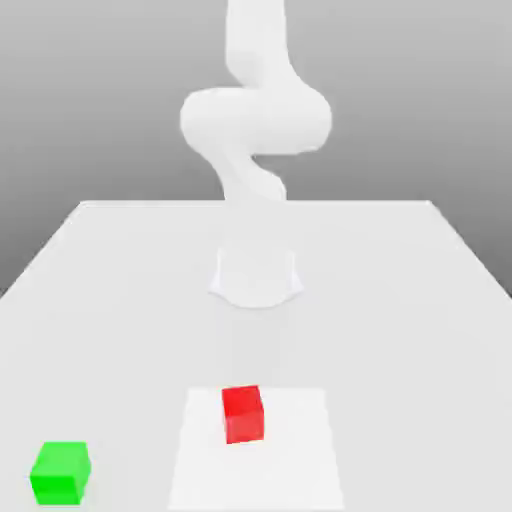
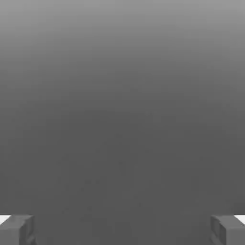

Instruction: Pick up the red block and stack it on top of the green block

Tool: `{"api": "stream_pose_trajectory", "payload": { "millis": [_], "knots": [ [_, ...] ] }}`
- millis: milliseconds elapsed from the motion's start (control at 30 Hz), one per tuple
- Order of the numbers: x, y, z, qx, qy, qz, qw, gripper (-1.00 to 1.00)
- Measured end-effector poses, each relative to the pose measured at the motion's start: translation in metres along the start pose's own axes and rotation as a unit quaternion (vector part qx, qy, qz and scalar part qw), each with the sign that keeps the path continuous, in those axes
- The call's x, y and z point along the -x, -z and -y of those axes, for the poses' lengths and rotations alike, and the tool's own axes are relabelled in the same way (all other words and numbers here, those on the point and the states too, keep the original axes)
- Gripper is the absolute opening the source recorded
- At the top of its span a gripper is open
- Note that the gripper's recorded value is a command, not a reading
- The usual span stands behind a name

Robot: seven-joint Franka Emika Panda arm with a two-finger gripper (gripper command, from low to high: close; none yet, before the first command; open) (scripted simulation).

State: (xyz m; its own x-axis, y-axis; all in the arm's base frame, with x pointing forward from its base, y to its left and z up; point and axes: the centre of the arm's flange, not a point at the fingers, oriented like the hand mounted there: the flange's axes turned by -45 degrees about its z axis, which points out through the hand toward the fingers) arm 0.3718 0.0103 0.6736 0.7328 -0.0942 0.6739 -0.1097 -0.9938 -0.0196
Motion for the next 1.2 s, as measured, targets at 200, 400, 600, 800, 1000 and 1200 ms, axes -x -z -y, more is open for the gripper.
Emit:
{"api": "stream_pose_trajectory", "payload": {
  "millis": [200, 400, 600, 800, 1000, 1200],
  "knots": [
    [0.033, -0.110, 0.008, 0.070, -0.102, 0.069, 0.990, 0.00],
    [0.087, -0.207, -0.006, 0.128, -0.210, 0.133, 0.960, 0.00],
    [0.156, -0.281, -0.025, 0.173, -0.321, 0.190, 0.912, 0.00],
    [0.229, -0.327, -0.038, 0.205, -0.432, 0.238, 0.845, 0.00],
    [0.295, -0.347, -0.037, 0.222, -0.540, 0.278, 0.763, 0.00],
    [0.304, -0.358, -0.035, 0.219, -0.563, 0.278, 0.747, 0.00]
  ]
}}
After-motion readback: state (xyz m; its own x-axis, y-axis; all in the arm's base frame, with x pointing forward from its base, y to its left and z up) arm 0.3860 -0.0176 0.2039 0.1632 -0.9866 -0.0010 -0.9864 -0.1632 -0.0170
